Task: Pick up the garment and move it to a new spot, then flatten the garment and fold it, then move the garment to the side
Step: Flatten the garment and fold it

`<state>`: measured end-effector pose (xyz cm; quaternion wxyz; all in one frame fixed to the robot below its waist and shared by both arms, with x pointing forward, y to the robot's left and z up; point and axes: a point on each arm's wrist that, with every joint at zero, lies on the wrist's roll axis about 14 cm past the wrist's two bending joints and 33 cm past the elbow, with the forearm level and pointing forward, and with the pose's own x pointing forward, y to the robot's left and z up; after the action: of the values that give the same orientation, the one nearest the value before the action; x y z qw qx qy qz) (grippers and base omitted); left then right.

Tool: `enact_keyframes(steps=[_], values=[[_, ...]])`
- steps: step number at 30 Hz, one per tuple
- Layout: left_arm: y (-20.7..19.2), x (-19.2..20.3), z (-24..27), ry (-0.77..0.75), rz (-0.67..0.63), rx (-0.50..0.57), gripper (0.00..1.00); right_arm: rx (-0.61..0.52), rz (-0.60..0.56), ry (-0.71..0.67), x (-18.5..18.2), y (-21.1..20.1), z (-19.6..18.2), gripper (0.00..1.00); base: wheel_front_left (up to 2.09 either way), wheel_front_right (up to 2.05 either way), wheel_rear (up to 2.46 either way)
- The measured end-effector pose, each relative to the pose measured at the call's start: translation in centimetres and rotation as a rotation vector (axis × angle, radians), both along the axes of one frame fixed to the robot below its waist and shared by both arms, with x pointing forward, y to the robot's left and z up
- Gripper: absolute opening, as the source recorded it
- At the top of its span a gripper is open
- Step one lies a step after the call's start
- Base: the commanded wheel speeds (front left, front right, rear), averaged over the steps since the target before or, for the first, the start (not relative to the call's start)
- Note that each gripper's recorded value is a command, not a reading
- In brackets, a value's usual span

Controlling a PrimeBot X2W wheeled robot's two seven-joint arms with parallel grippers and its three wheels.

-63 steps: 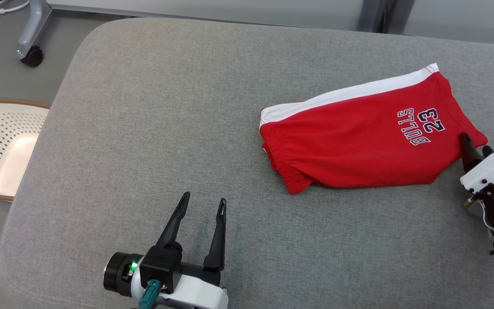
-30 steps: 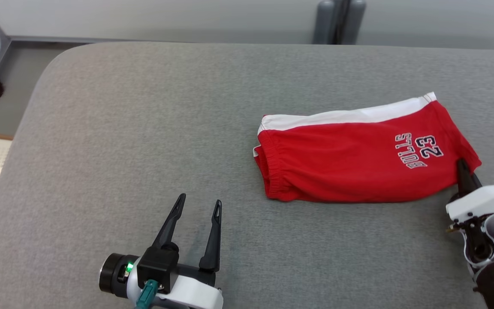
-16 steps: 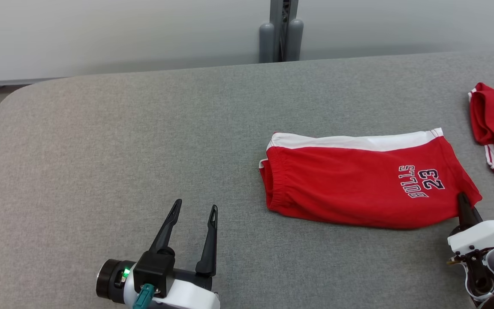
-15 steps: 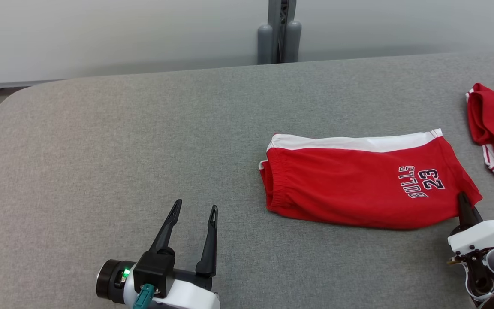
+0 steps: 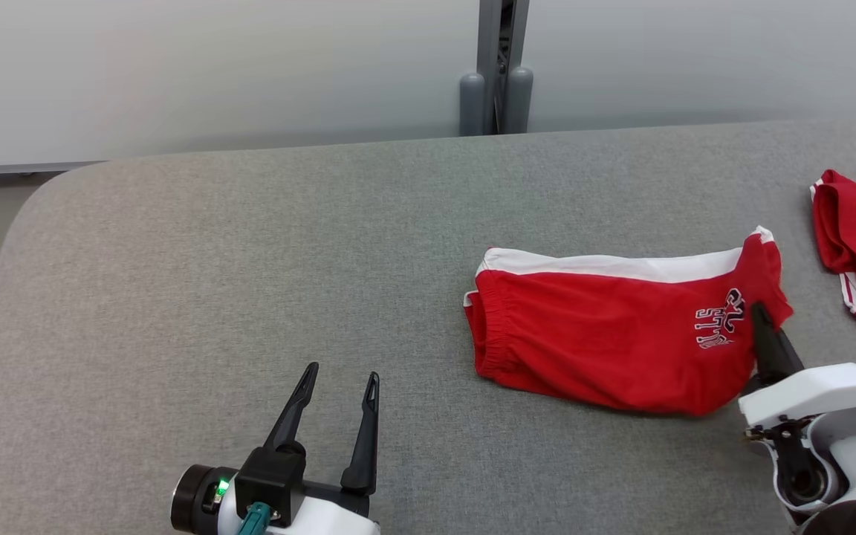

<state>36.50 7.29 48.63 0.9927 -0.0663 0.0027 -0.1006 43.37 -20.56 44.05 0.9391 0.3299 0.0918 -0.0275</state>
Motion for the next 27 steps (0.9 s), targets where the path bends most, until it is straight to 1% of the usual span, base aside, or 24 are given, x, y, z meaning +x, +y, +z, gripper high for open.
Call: enact_keyframes(steps=[7,15,25,26,27], values=[[0.9,-0.7,0.6,-0.017,0.029,-0.001,1.00,0.010,0.132,-0.109,0.8,5.0,3.2,0.00,0.00,0.00,0.00],[2.4,-1.6,0.6,-0.014,0.081,0.003,1.00,0.020,0.299,-0.182,1.1,11.7,5.5,0.00,0.00,0.00,0.00],[4.6,-2.8,0.8,-0.018,0.152,0.000,1.00,0.008,0.477,-0.156,0.2,18.2,5.1,0.00,0.00,0.00,0.00],[5.3,-3.3,0.8,-0.018,0.178,-0.004,1.00,-0.022,0.523,-0.135,-0.5,19.4,4.3,0.00,0.00,0.00,0.00],[5.5,-3.5,0.8,-0.017,0.186,-0.004,1.00,-0.032,0.538,-0.123,-0.8,19.7,3.9,0.00,0.00,0.00,0.00]])
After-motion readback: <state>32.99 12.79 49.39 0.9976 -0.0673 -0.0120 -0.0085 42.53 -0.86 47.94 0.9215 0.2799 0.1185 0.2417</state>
